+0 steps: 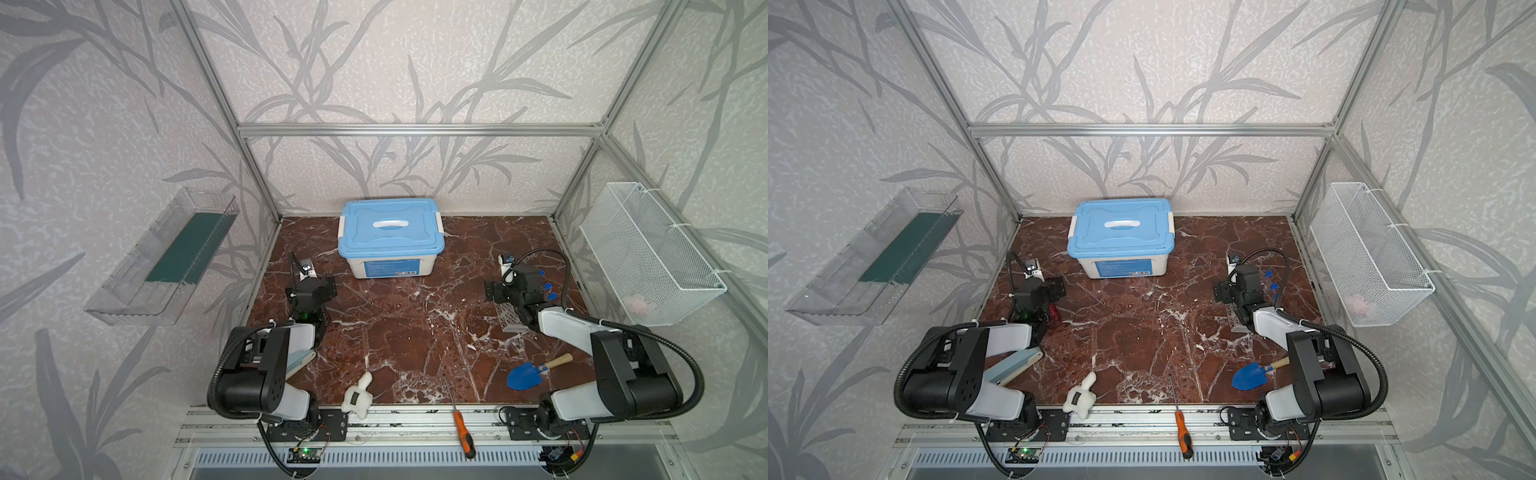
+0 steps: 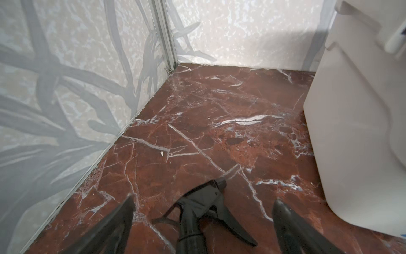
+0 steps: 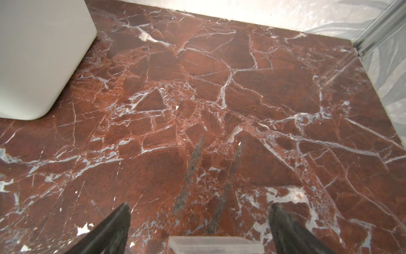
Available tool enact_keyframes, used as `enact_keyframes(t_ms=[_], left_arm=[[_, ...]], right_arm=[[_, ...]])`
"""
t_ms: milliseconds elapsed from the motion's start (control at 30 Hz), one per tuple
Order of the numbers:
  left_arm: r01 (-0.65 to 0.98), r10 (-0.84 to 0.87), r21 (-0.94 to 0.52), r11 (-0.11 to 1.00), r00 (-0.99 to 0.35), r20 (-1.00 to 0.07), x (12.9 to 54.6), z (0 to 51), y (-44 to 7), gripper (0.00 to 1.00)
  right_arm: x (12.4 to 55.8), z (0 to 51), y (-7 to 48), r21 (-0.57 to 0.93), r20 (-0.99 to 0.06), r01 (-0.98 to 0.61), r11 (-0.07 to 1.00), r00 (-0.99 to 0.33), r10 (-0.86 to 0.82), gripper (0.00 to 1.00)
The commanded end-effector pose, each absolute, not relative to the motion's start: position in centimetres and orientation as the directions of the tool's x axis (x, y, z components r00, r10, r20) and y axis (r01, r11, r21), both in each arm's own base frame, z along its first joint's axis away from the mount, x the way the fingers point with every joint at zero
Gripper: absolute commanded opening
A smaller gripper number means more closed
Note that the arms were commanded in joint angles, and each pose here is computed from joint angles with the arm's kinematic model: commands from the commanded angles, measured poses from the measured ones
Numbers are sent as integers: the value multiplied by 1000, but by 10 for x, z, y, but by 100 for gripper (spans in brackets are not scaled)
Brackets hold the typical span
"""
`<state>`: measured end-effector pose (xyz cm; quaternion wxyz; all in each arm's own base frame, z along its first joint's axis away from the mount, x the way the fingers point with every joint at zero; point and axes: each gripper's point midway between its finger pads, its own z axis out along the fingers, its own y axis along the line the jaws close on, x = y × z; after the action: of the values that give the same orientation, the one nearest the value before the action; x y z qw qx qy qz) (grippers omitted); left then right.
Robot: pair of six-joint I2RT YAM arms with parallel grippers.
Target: Organize the chemistry lab equipment
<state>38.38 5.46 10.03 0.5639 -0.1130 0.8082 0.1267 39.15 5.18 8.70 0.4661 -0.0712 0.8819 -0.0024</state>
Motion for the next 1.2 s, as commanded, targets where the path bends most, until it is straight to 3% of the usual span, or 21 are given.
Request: enact_keyframes(t_ms=[0, 333, 667, 800, 967, 1167], left_arm=[[-274, -47, 29, 961, -264, -963, 387, 103, 48, 99], [-240, -44, 23, 971, -270, -962, 388, 99, 45, 99], [-227, -39, 26, 974, -277, -960, 390, 99, 42, 99], [-220, -39, 26, 975, -286, -958, 390, 97, 41, 99], [-227, -43, 25, 973, -289, -956, 391, 97, 42, 99], [-219, -39, 29, 975, -301, -953, 393, 97, 41, 99]], right_arm=[[399, 97, 44, -95, -861, -94, 991, -491, -130, 97], [395, 105, 27, -116, -914, -20, 993, -390, -115, 100], [401, 94, 26, -110, -908, -25, 994, -403, -111, 99], [401, 94, 36, -111, -904, -85, 990, -405, -136, 100], [401, 93, 45, -105, -903, -142, 984, -401, -154, 92], [401, 95, 59, -94, -885, -239, 967, -424, -191, 95]])
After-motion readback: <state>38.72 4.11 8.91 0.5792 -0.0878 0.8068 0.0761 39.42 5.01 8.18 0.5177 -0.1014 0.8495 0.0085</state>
